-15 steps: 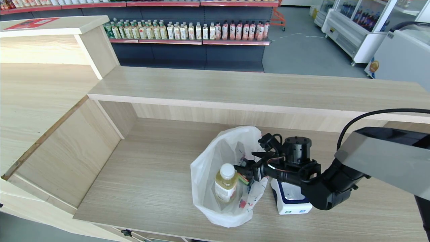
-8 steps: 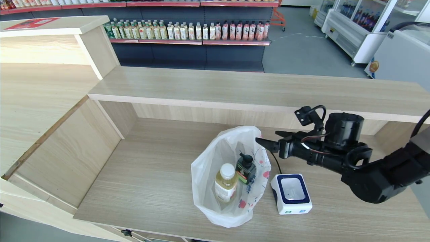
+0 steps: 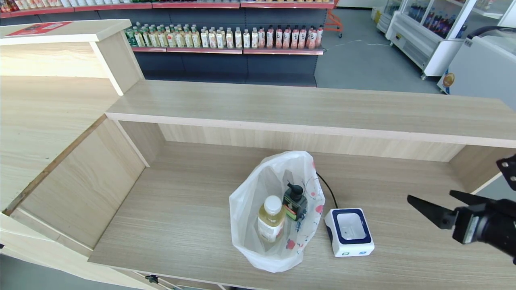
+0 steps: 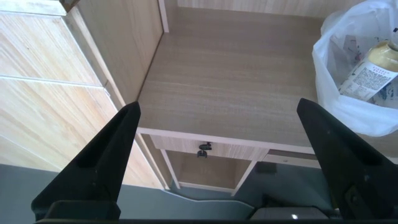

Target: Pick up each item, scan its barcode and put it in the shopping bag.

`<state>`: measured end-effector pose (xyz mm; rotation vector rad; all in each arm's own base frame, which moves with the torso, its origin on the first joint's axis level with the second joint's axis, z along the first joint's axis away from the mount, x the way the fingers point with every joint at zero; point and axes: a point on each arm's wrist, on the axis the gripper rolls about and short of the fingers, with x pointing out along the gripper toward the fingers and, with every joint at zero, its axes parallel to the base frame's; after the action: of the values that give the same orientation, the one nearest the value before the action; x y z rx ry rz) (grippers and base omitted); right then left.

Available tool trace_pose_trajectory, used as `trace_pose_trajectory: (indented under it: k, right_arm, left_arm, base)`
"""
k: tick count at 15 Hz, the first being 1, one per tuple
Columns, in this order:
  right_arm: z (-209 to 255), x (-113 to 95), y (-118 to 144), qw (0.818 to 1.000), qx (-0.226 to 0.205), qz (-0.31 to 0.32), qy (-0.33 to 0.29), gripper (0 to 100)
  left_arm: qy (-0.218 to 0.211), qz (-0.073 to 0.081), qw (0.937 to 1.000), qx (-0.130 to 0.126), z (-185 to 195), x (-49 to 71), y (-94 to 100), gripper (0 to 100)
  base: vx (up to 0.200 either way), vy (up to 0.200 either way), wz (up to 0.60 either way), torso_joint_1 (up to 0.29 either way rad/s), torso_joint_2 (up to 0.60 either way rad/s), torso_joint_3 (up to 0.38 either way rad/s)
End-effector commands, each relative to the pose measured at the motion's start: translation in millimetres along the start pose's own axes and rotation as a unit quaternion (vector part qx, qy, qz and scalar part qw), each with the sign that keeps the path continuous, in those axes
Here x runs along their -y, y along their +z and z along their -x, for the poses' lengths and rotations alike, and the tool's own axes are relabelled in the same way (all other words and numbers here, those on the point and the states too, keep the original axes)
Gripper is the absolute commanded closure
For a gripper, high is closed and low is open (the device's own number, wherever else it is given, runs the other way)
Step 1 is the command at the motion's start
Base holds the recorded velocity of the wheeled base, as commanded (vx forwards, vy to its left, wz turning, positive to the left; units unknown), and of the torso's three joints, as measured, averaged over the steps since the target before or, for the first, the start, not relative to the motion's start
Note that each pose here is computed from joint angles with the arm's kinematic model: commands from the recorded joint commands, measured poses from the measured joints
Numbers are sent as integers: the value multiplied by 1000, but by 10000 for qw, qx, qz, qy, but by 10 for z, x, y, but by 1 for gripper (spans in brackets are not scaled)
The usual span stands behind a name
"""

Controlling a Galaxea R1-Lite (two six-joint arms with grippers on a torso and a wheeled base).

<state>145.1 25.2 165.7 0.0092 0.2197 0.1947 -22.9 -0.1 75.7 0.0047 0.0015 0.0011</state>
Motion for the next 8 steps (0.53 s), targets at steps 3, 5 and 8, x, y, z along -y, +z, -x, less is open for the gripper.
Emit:
trace_pose_trajectory:
  k: [3, 5, 8]
  right_arm:
    - [1285, -5, -1018, 9959, 577, 3, -690, 0]
    - [1406, -29, -1223, 9926, 659, -51, -1021, 0]
    - [1464, -42, -1245, 9878, 1095, 101, -1099, 0]
  left_arm:
    - [2, 0, 10000, 0, 0, 0, -1, 0]
    - [2, 0, 10000, 0, 0, 0, -1, 0]
    - [2, 0, 10000, 0, 0, 0, -1, 0]
  base:
    - [0, 0, 0, 0, 0, 0]
    - [0, 0, 0, 0, 0, 0]
    - [0, 0, 0, 0, 0, 0]
